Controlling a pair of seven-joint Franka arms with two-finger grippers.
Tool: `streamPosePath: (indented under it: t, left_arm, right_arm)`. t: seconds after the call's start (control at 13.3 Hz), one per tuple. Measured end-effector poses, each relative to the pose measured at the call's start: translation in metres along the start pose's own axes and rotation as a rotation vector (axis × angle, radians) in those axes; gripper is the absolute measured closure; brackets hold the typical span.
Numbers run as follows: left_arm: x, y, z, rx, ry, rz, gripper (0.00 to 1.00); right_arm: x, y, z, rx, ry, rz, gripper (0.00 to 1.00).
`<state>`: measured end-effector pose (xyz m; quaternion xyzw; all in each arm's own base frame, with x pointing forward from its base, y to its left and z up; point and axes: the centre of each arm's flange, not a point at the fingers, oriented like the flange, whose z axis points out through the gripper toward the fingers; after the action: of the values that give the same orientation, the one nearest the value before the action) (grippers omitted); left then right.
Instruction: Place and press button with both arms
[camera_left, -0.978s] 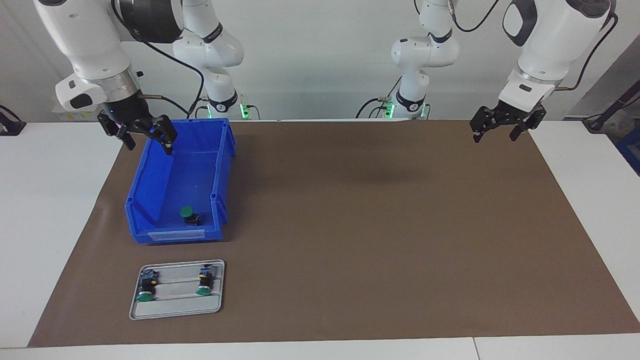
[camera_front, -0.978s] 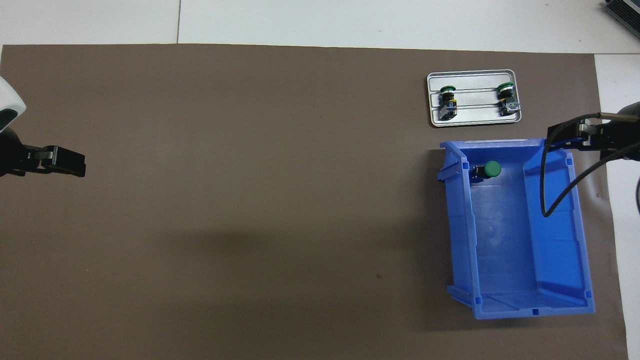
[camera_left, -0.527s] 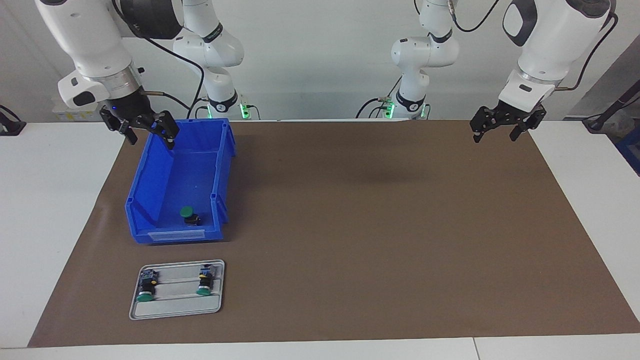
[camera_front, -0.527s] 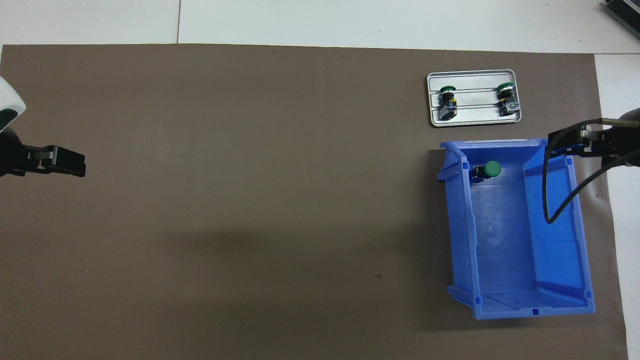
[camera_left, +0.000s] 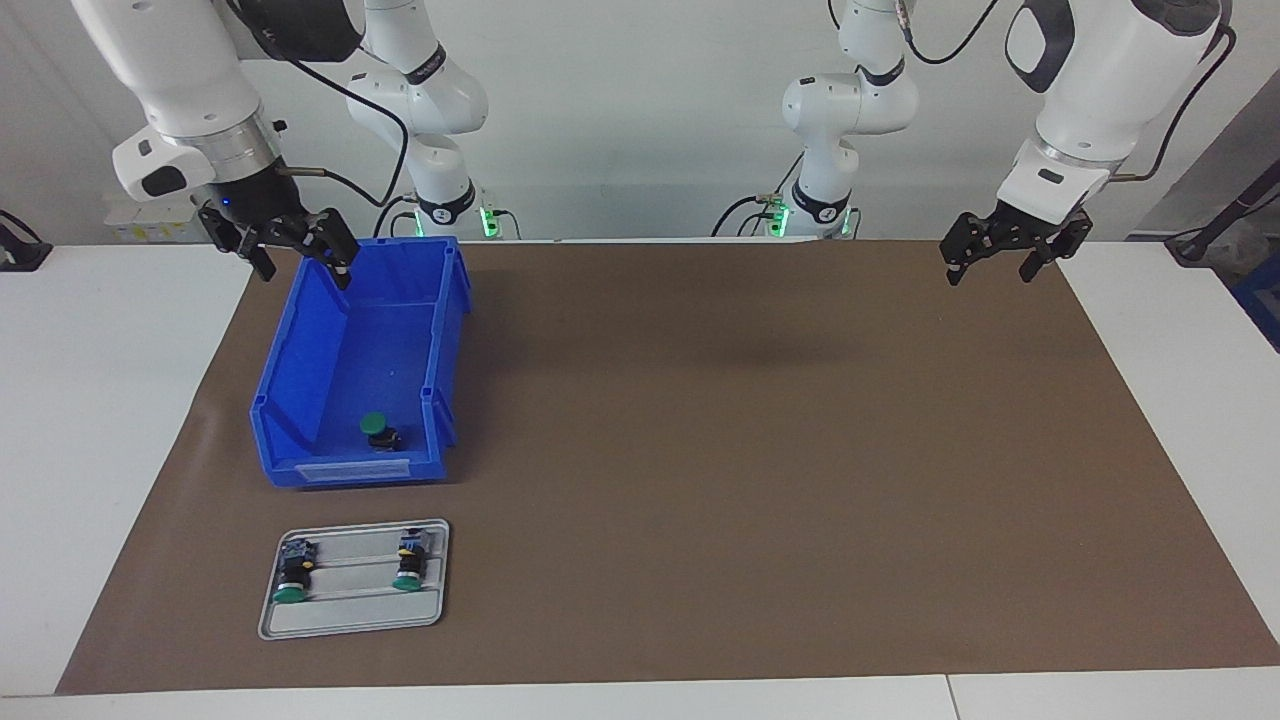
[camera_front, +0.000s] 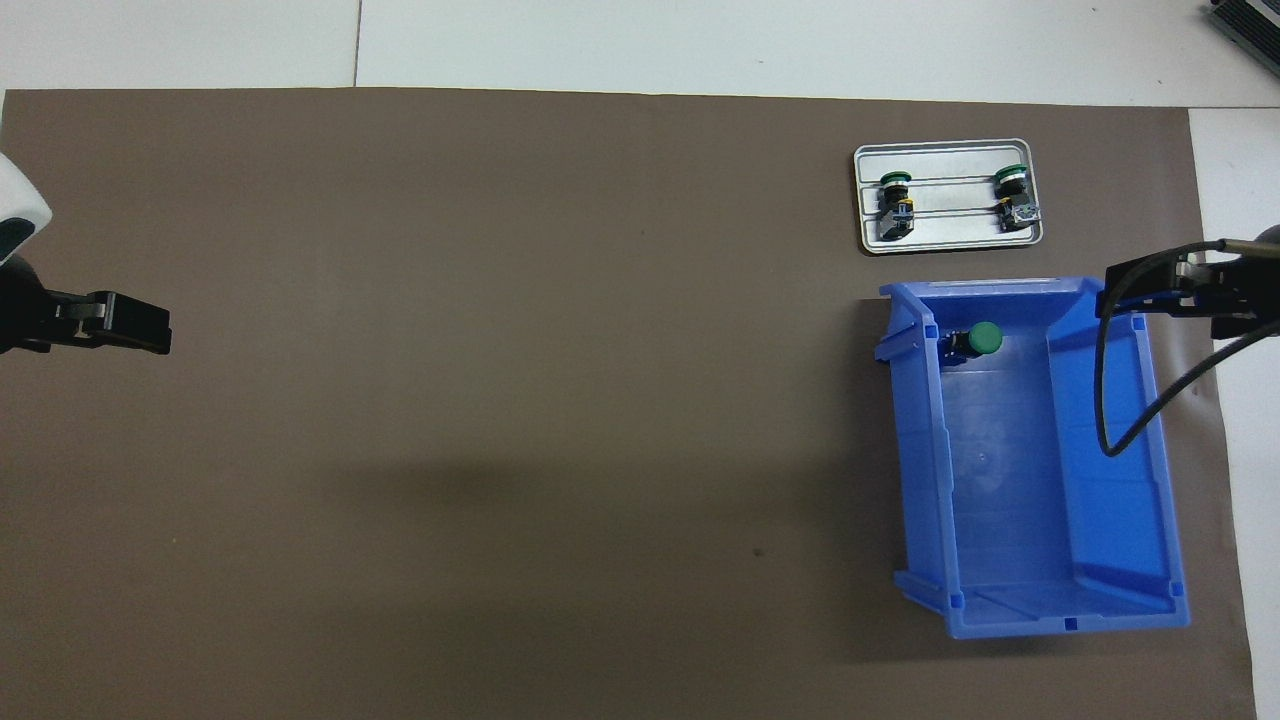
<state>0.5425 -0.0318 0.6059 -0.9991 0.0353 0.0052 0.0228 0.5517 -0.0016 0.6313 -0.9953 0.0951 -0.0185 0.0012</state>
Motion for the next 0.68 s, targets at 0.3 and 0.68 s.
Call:
streamPosePath:
  t: [0.3, 0.68]
  left_arm:
    - [0.000, 0.000, 0.000, 0.000, 0.000, 0.000, 0.00]
    - [0.000, 0.000, 0.000, 0.000, 0.000, 0.000, 0.00]
  right_arm:
    - [-0.012, 0.000, -0.014, 0.002, 0.004, -0.005, 0.00]
    - [-0.015, -0.004, -0.010, 0.001, -0.008, -0.013, 0.00]
